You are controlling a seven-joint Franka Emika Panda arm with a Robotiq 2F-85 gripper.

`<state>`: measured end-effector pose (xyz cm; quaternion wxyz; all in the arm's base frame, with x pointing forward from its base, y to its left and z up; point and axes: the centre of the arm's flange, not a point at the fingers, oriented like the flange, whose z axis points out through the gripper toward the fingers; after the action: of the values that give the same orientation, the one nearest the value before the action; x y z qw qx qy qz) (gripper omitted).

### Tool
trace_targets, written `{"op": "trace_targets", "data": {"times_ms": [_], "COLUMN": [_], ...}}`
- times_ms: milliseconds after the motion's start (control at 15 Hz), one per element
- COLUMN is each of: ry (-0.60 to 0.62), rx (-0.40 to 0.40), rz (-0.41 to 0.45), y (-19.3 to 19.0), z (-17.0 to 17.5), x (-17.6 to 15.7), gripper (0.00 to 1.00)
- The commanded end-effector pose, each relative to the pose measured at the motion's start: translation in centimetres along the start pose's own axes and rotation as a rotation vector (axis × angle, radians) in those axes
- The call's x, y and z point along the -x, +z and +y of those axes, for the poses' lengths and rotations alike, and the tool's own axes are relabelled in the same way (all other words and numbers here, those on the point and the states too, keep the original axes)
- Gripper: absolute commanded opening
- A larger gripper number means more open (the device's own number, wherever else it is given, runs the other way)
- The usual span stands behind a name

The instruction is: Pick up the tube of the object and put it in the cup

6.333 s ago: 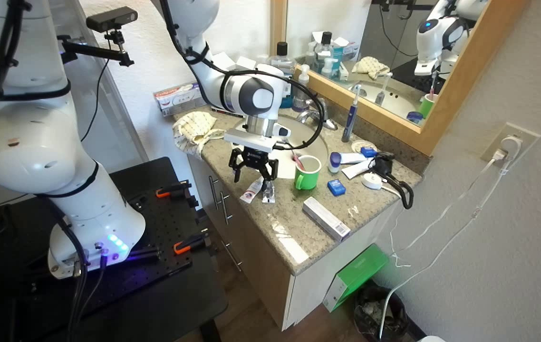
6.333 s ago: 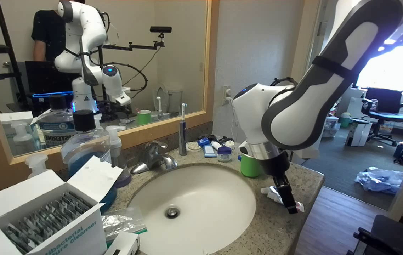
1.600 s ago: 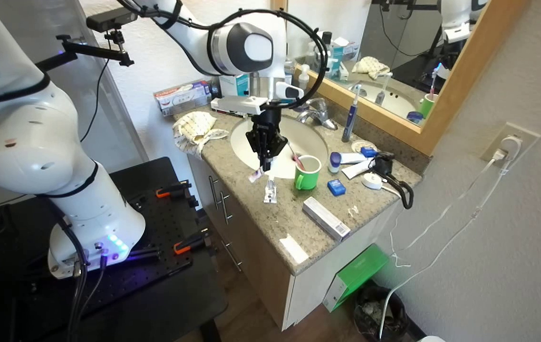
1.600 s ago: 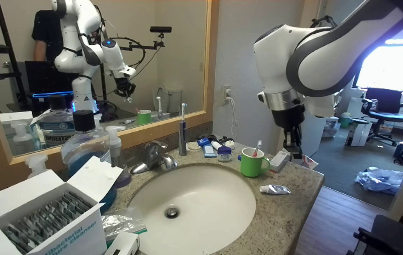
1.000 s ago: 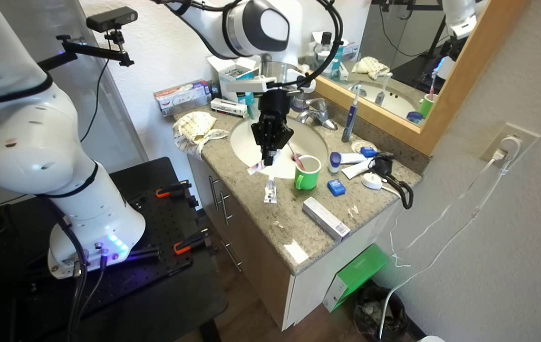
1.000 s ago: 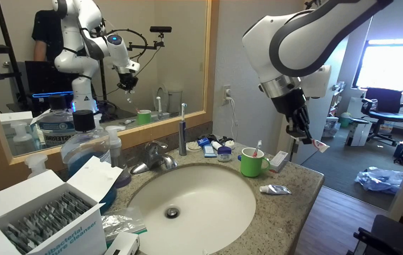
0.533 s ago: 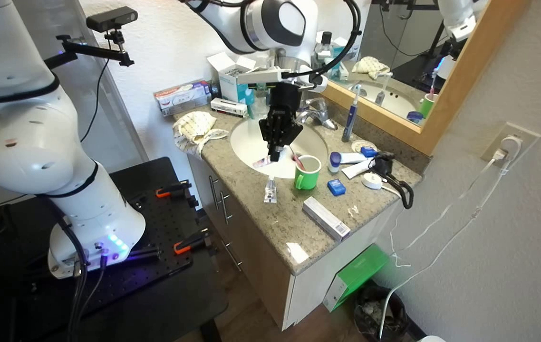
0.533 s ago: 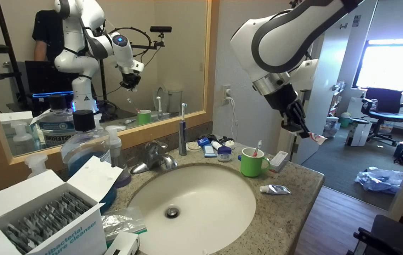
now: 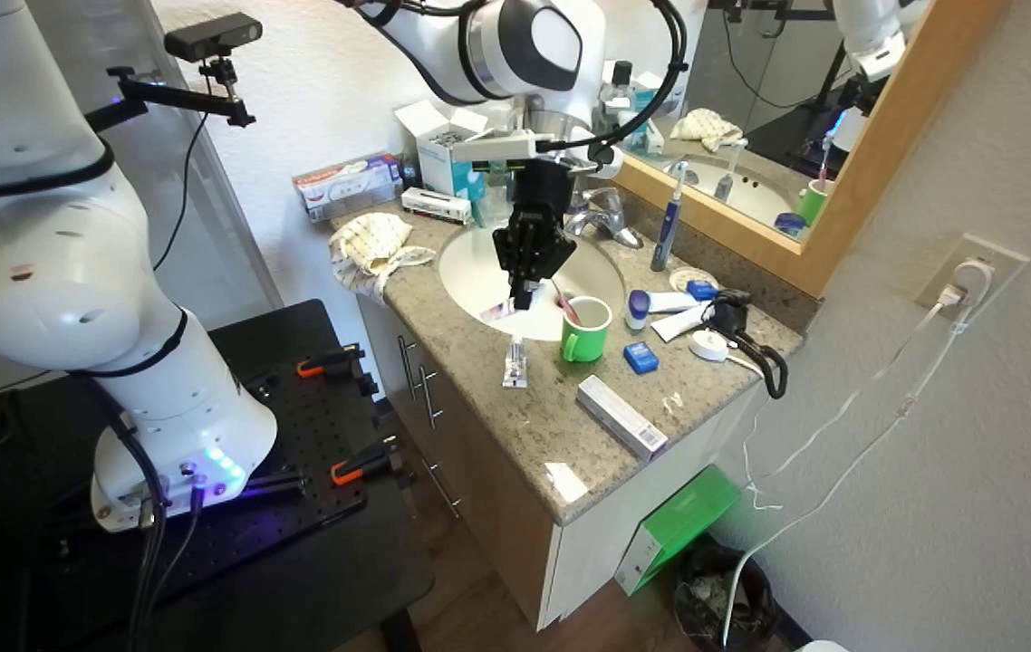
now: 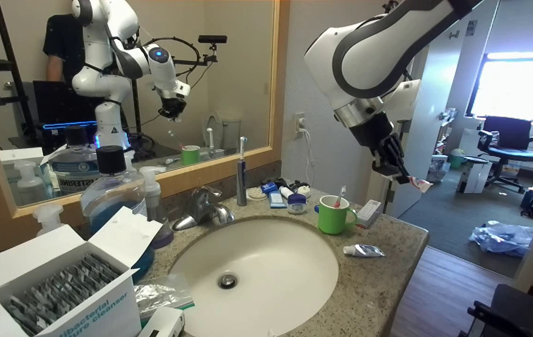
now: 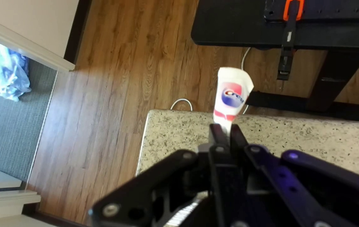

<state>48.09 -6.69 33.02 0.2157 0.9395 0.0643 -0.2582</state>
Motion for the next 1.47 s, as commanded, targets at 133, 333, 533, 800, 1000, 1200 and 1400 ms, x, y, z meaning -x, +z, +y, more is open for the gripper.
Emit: {"op": "trace_targets", "data": {"times_ms": [133, 333, 533, 800, 1000, 1200, 1400], "ry": [-0.021, -0.026, -0.030, -0.048, -0.072, -0.081, -0.098], "rx": [-0.013, -0.018, -0.041, -0.062, -0.067, -0.073, -0.074], "rz": [-0.061, -0.106, -0.180, -0.290, -0.327, -0.294, -0.314], "y": [-3.1, -5.0, -6.4, -7.3, -7.1, -6.2, -5.1], "z": [-0.1, 0.2, 1.1, 2.4, 3.0, 2.9, 2.5], "x": [-1.5, -2.3, -3.2, -5.0, -7.1, -9.6, -11.7], "gripper": [0.03, 0.03, 0.03, 0.03, 0.03, 0.02, 0.03]}}
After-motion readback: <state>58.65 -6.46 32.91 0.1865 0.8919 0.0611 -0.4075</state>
